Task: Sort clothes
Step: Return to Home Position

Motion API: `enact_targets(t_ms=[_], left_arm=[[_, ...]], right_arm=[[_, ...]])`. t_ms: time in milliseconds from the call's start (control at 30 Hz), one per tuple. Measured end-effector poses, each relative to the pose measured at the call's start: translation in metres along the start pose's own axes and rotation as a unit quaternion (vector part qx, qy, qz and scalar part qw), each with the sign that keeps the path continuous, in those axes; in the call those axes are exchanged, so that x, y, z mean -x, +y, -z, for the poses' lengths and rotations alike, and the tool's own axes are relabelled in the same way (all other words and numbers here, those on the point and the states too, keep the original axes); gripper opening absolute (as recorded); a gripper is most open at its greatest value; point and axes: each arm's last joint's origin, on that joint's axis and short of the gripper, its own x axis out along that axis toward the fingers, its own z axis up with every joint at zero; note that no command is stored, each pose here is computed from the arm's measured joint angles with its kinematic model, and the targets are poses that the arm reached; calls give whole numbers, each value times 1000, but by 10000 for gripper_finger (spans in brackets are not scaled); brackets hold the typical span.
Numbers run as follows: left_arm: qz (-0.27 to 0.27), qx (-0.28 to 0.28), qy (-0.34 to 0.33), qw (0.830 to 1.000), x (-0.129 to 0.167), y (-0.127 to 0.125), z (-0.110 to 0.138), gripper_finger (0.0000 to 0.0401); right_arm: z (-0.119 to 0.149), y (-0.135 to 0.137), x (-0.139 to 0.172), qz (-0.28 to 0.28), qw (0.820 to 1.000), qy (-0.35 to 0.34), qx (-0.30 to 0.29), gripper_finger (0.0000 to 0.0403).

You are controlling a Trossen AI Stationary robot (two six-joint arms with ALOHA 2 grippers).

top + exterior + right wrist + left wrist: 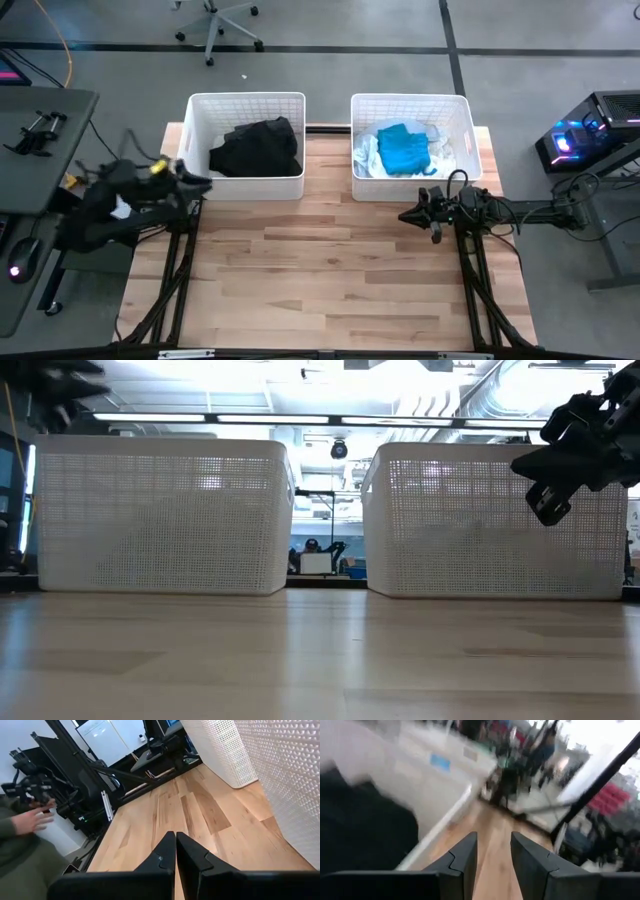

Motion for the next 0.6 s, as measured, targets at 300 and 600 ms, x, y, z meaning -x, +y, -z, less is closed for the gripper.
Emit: enact_targets(t_ms=[300,600], left_arm=[[91,98,9,991,-56,13,23,102],[288,-131,-158,935,-55,-4,7,102]], right_arm=[[0,0,0,0,1000,3,1,0],[0,0,0,0,1000,3,1,0]])
